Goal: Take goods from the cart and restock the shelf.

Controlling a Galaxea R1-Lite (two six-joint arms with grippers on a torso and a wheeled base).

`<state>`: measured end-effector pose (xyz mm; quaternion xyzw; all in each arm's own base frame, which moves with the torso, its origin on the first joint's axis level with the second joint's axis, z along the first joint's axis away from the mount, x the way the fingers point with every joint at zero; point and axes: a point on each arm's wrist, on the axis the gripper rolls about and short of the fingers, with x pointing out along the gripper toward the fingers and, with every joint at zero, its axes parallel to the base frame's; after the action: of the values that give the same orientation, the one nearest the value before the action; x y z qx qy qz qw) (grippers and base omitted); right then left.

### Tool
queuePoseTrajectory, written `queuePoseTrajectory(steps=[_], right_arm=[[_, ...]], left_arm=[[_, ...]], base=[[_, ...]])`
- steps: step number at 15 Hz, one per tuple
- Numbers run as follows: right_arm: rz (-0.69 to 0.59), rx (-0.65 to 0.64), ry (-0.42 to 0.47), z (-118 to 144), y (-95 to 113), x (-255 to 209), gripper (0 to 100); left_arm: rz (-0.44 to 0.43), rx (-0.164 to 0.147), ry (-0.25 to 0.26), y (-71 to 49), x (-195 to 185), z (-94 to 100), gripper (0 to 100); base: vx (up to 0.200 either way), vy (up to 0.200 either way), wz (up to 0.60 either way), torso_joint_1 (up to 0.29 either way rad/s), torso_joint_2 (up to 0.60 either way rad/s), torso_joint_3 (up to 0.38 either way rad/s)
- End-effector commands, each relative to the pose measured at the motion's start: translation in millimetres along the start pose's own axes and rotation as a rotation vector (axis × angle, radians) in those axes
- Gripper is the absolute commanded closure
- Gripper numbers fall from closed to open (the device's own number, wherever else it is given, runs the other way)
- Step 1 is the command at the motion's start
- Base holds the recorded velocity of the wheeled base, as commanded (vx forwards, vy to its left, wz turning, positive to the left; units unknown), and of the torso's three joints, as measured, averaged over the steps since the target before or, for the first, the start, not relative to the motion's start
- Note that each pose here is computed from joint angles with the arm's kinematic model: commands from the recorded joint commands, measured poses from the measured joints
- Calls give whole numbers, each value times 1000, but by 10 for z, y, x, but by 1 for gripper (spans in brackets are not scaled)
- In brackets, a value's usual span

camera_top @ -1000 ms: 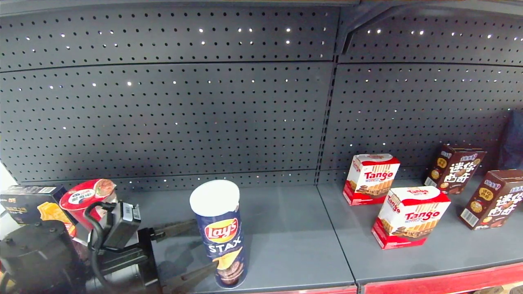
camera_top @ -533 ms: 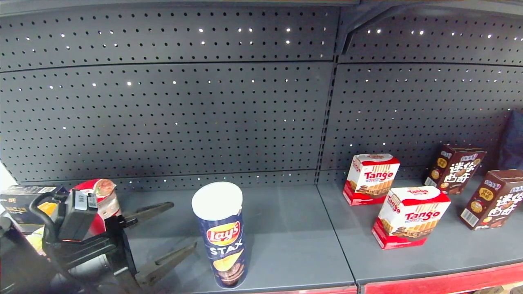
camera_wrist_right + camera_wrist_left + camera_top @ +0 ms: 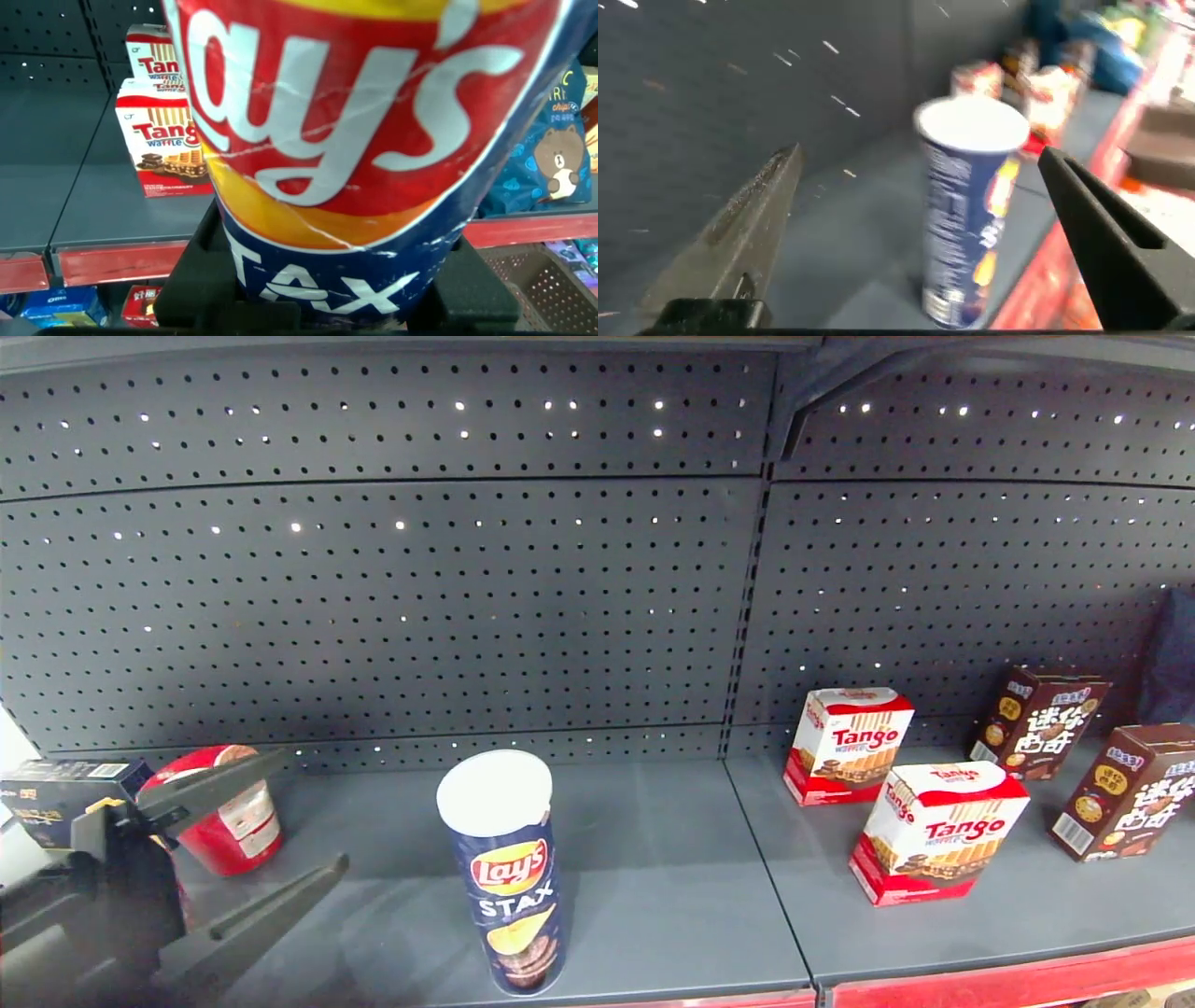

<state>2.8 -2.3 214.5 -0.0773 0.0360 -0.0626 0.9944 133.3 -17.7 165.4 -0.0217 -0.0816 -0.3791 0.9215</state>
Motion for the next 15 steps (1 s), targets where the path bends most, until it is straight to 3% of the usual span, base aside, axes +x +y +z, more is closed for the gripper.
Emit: queuePoseTrajectory(steps=[1,3,4,6,8,9,10,12,14,15], right_arm=[[-1,1,-9,16,-4,-10,100],[-4,1,-16,33,-7,-16,100],[-4,1,-16,33,-7,-16,100],[-8,3,-29,29,-10,-49,100],[-29,5,-46,5,-15,-102,100],[-37,6,-51,-19,-16,-131,100],[-41,7,-56,-32,-17,-155,100],[-43,7,-59,-39,-17,-161,100],[-46,7,-57,-30,-18,-155,100],[-46,7,-57,-30,-18,-155,100]], left_arm=[[137,97,-126,-150,-330,352,0],[284,91,-144,-326,-578,360,0],[317,84,-141,-410,-650,336,0],[381,57,-136,-758,-868,197,0],[380,52,-138,-1129,-1078,-16,0],[384,34,-124,-1276,-1168,-140,0],[445,24,-83,-1258,-1168,-186,0],[531,30,-73,-1208,-1173,-276,0],[706,173,44,-1107,-1195,-503,0],[896,186,161,-1069,-1239,-610,0]], base=[[0,0,0,0,0,0],[0,0,0,0,0,0],[0,0,0,0,0,0],[0,0,0,0,0,0],[0,0,0,0,0,0],[0,0,0,0,0,0],[0,0,0,0,0,0],[0,0,0,0,0,0],[0,0,0,0,0,0],[0,0,0,0,0,0]])
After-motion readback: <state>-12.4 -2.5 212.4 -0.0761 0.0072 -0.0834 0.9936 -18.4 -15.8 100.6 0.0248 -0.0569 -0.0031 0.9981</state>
